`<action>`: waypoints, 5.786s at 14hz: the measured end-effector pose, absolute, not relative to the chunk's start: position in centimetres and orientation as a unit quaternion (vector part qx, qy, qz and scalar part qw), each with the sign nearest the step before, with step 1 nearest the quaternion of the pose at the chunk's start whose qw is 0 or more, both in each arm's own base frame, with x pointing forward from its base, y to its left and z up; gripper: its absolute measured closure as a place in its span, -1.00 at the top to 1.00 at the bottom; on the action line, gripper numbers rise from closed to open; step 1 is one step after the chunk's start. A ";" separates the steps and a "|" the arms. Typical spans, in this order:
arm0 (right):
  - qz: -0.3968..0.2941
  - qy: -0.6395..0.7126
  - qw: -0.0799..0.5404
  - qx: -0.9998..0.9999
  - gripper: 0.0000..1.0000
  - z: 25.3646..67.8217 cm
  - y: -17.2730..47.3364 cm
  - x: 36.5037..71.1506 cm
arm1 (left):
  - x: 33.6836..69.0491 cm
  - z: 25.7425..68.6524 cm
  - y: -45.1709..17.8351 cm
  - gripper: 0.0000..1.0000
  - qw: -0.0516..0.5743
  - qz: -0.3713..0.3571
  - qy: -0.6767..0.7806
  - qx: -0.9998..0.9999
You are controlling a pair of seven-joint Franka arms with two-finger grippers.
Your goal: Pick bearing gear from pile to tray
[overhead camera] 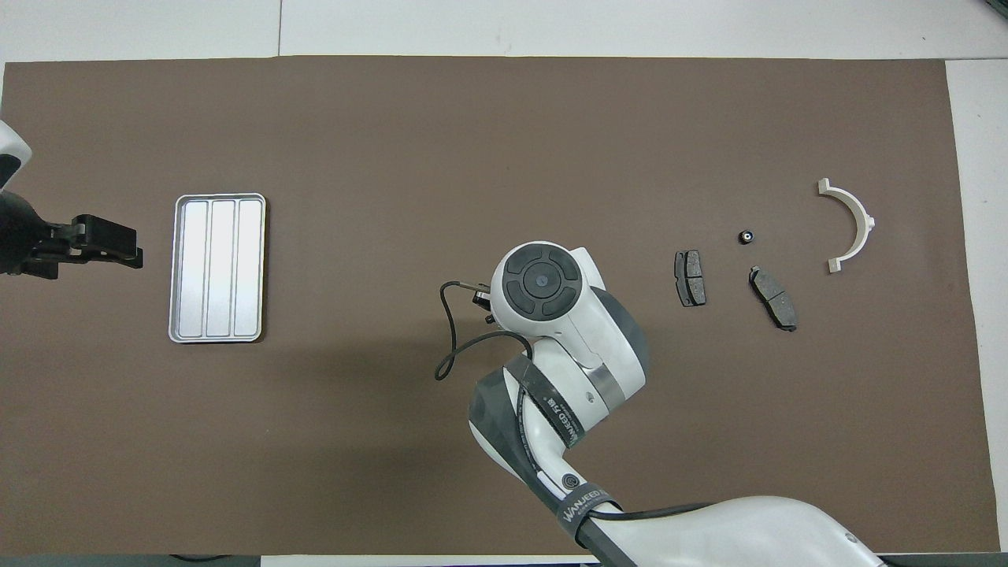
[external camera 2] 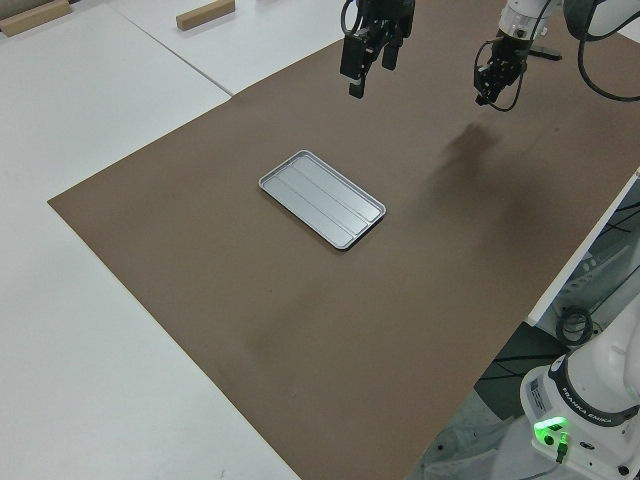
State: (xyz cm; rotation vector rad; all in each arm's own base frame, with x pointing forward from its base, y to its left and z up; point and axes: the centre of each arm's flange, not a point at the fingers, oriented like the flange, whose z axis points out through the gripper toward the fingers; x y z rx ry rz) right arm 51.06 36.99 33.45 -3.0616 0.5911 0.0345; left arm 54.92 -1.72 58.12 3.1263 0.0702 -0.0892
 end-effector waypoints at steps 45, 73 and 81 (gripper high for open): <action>0.007 -0.051 0.005 -0.999 0.64 32.0 0.2 62.6 | 48.4 31.9 -45.9 1.00 0.026 -0.027 0.157 0.987; 0.001 -0.064 -0.009 -0.998 -0.52 34.8 0.7 65.4 | 53.4 35.7 -35.9 -0.32 -0.024 -0.064 0.183 0.981; -0.009 0.114 -0.003 -0.993 -0.52 46.8 24.0 62.4 | 56.0 38.9 -10.5 -0.32 0.004 -0.088 0.074 0.993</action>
